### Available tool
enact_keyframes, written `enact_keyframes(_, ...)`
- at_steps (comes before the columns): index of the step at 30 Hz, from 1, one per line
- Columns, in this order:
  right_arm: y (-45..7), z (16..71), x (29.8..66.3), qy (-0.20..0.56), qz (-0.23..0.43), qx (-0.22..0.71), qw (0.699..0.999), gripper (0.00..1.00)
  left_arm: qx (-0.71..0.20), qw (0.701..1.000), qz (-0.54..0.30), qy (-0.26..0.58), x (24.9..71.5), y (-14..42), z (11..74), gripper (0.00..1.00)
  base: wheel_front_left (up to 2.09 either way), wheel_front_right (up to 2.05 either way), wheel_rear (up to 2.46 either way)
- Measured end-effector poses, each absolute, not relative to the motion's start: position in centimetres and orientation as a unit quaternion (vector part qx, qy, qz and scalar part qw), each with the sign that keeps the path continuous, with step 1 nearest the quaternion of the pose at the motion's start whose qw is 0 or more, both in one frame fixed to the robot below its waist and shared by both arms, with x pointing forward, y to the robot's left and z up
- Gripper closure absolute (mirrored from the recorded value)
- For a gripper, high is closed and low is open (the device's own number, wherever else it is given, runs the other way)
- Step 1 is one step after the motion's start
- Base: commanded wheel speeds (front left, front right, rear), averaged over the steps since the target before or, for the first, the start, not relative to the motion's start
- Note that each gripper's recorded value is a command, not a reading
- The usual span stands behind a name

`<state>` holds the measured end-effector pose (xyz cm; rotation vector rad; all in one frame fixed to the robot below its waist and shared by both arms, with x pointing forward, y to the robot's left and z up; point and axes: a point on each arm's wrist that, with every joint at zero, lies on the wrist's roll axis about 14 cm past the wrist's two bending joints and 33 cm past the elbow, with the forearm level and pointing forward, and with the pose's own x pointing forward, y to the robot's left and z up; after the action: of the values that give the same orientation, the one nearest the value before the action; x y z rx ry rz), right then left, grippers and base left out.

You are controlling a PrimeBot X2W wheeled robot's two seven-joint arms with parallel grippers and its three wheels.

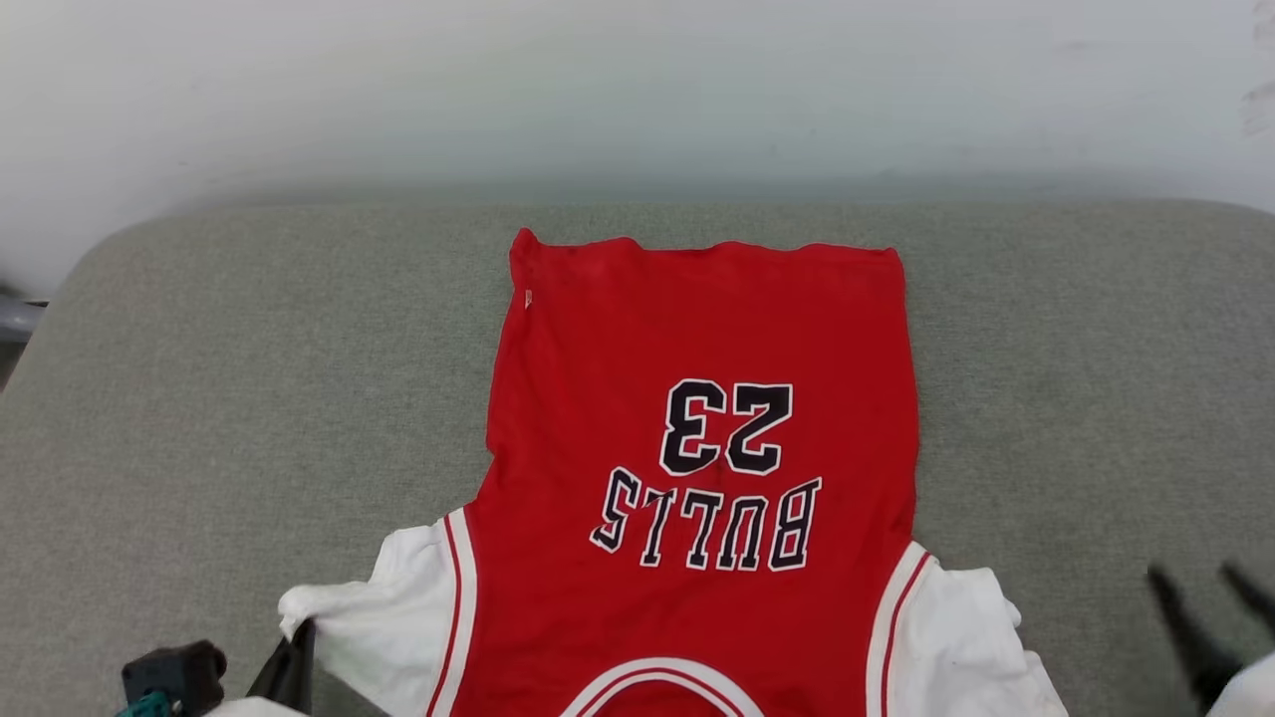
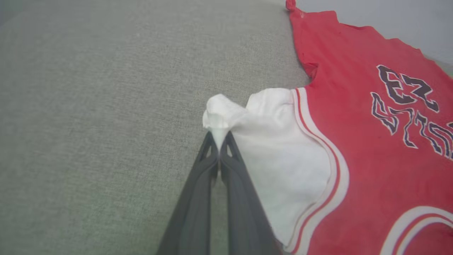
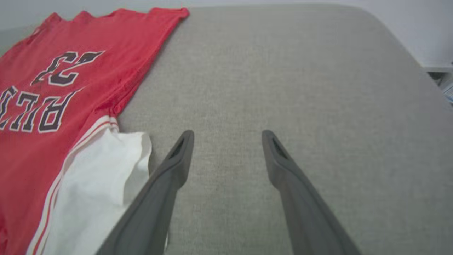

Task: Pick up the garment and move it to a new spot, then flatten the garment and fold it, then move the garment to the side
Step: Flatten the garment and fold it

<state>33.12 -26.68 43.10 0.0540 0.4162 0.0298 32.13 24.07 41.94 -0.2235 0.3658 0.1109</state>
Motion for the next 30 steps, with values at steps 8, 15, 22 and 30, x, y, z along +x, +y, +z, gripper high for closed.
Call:
enact_keyframes(8,-27.9,54.4,42.7,0.068,0.034,-0.038,0.996,0.00,-0.105,0.983,0.033,0.148,34.4,22.1,43.9,1.00,0.00,0.00,0.00)
enact_keyframes(15,-24.1,58.3,51.4,0.082,0.098,-0.071,0.989,0.00,-0.100,0.986,0.025,0.128,37.1,21.5,44.8,1.00,0.00,0.00,0.00)
enact_keyframes(22,-20.3,51.8,57.1,0.297,0.145,-0.061,0.942,0.00,-0.097,0.987,0.023,0.125,39.2,21.2,44.0,1.00,0.00,0.00,0.00)
enact_keyframes(30,-17.5,45.4,61.6,0.420,0.158,-0.080,0.890,0.00,-0.100,0.984,0.035,0.142,40.7,21.3,41.8,1.00,0.00,0.00,0.00)
